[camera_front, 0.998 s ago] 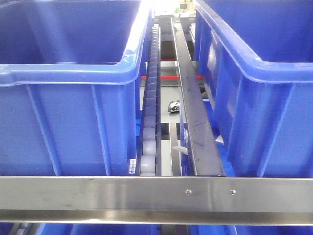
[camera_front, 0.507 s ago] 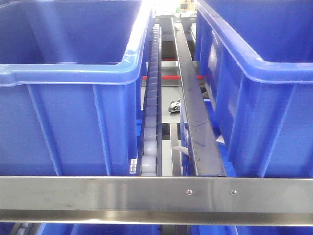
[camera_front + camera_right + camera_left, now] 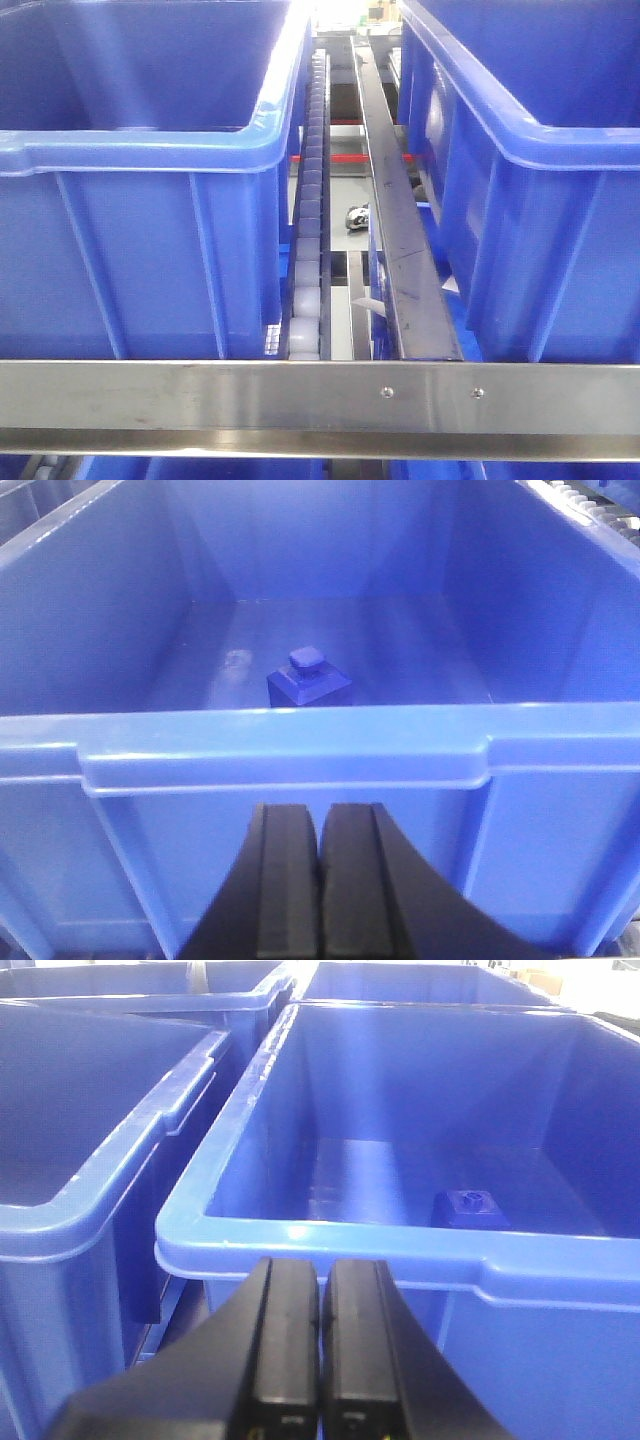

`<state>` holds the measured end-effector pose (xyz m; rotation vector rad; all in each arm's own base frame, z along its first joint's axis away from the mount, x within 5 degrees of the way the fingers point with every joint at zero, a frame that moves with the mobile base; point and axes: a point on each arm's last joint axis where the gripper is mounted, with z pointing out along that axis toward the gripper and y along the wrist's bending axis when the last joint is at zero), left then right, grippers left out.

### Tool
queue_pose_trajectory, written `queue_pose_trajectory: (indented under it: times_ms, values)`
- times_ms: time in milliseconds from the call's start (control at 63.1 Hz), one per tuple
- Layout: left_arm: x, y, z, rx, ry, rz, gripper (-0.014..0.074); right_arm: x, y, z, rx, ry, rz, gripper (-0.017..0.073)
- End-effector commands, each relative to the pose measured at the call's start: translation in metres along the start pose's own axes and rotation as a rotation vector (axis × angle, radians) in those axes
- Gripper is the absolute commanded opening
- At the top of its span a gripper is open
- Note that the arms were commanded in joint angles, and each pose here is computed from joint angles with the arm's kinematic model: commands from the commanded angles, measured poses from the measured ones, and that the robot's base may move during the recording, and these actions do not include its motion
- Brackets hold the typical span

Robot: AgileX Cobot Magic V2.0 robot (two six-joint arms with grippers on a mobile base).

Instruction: Pick and sort blue part to right shelf

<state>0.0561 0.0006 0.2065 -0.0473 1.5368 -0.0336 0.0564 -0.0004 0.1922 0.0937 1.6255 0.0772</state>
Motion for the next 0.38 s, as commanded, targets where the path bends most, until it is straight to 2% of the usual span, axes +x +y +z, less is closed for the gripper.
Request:
queue_pose_trajectory:
  times_ms: [0, 364]
  values:
    - [-0.0006, -0.0004, -0.0009, 0.010, -0.082, -0.016, 0.0125, -0.0165, 0.0013, -0.0034, -0.006, -0.137, -0.009, 0.0035]
    - [-0.0006, -0.0004, -0.0009, 0.010, -0.082, -0.016, 0.0125, -0.0165, 0.0013, -0.0034, -0.006, -0.137, -0.009, 0.0035]
